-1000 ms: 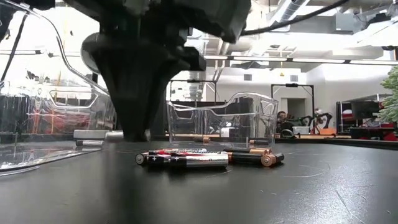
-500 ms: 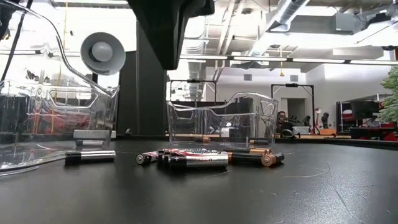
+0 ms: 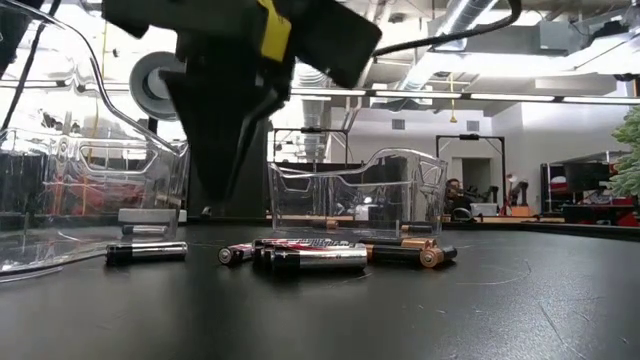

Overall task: Sort batteries
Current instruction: Put the silver battery into the bottom transparent bin

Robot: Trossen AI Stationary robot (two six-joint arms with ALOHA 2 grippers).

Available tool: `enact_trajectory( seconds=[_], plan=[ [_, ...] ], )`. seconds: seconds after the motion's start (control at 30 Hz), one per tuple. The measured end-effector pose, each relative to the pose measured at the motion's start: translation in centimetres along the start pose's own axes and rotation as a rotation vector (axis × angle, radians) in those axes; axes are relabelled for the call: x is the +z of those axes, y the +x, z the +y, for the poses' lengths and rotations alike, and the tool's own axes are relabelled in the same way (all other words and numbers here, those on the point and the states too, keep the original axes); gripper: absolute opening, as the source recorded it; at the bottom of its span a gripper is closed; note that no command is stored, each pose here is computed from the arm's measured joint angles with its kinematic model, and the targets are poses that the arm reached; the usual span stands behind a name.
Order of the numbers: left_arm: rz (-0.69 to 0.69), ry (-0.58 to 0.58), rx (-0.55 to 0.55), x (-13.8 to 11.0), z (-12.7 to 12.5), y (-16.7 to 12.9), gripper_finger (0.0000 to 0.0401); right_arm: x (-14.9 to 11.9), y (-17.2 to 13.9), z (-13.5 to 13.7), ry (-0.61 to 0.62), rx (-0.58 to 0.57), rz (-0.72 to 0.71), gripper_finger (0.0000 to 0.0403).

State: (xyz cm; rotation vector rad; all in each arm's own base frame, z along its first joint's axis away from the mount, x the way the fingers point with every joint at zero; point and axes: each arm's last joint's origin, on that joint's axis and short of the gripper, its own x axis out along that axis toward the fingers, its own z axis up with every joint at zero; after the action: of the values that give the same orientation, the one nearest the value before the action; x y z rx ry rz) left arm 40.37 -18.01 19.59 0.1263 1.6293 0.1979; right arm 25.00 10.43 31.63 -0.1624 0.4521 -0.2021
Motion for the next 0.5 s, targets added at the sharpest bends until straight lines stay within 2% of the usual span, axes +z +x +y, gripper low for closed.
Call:
enact_trajectory(
  seconds=[0.23,0.37,0.5],
  plan=[
    [0.035,-0.096,-0.07,0.0,-0.4,1.1,0.016,0.0,0.0,0.0,-0.001,0.0,0.0,0.0088],
    [0.097,-0.128,-0.094,-0.2,0.0,2.0,0.0184,0.0,0.0,0.0,-0.002,0.0,0.001,0.0088],
    [0.155,-0.149,-0.1,-0.4,0.4,3.4,0.0191,0.0,0.0,0.0,-0.004,0.0,0.003,0.0088]
  ],
)
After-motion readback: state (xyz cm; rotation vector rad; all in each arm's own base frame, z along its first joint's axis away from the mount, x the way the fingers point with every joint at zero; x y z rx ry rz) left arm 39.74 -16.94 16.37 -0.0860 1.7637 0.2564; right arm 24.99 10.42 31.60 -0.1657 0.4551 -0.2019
